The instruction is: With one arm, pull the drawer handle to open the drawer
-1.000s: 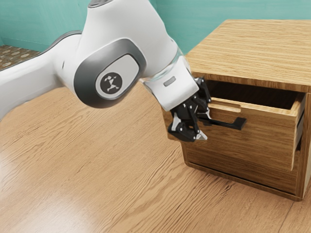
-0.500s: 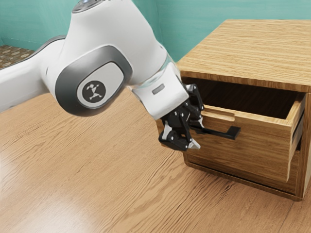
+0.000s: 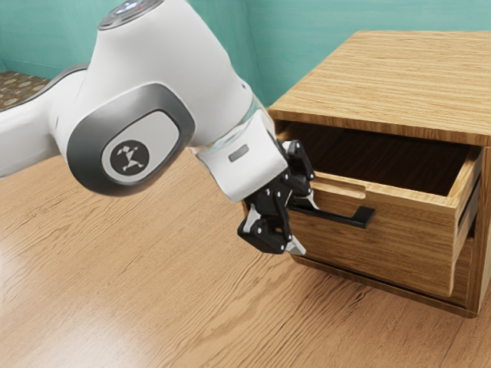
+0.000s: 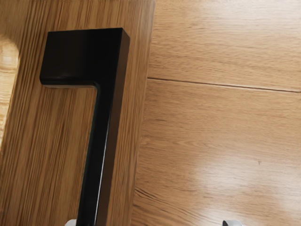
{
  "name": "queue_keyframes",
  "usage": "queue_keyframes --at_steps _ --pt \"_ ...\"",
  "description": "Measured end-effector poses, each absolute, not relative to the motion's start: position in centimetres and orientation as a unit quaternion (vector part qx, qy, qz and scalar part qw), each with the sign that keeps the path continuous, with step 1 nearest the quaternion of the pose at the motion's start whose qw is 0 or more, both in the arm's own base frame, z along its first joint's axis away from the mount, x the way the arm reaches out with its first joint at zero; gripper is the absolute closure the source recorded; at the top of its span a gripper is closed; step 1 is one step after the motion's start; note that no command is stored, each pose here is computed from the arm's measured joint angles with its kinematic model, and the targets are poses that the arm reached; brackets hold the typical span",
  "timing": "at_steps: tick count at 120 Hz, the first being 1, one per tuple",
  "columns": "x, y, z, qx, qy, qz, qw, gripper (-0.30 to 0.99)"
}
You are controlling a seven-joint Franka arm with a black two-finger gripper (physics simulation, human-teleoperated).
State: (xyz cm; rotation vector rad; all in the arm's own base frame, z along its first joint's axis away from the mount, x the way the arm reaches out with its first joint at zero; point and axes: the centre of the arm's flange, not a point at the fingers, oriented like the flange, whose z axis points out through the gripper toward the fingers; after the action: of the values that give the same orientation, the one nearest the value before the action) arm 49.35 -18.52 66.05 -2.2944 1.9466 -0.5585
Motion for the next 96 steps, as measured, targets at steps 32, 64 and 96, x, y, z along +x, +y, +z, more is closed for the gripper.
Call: queue_keyframes --at_steps 32,64,96 --pt "47.5 -18.5 66.3 -0.749 0.635 -0.184 0.038 0.43" --pt "45.1 -18.7 66.3 -0.748 0.636 -0.184 0.041 0.45" --pt "42.8 -18.7 66.3 -0.748 0.635 -0.188 0.038 0.53"
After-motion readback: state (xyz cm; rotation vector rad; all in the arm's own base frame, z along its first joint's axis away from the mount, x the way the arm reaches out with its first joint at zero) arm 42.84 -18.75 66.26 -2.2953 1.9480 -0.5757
